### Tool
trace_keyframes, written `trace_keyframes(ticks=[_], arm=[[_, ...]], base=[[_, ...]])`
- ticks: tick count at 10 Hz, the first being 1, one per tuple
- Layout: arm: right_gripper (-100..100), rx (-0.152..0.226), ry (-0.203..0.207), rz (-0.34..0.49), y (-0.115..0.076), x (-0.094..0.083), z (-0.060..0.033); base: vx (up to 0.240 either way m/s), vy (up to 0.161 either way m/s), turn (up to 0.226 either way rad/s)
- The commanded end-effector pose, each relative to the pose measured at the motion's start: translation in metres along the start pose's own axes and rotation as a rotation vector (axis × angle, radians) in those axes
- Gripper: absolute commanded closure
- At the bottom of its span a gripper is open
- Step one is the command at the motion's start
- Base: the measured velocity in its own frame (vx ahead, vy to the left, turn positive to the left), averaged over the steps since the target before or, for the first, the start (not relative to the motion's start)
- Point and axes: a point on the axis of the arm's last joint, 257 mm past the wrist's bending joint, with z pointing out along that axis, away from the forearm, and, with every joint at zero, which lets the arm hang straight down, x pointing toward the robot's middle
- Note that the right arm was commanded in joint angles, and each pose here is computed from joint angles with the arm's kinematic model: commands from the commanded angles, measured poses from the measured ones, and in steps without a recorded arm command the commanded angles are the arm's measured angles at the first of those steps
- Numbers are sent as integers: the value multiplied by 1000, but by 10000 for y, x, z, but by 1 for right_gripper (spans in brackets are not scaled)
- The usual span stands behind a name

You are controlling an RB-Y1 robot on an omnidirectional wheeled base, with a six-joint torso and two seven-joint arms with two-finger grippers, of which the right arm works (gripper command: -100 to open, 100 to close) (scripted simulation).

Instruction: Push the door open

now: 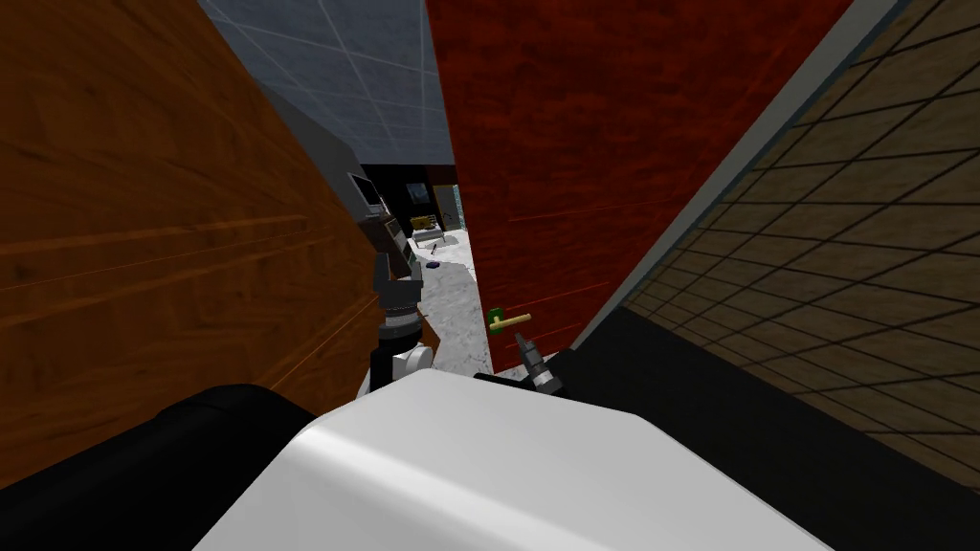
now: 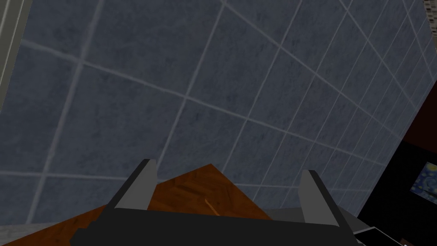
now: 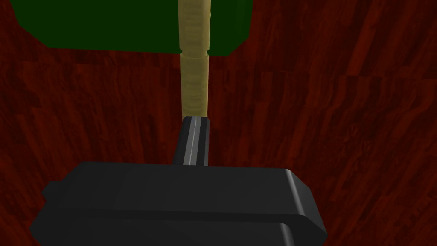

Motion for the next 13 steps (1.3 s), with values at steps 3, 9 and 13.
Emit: trace_keyframes(ticks=[3,9,13], arm=[[-100,-2,-42,-4,1,-137,-30],[-100,-2,-55,-5,1,-196,120],[100,-3,-56,-5,9,-202,138]], base=[[-177,27,-177],[125,79,24],[58,31,12]])
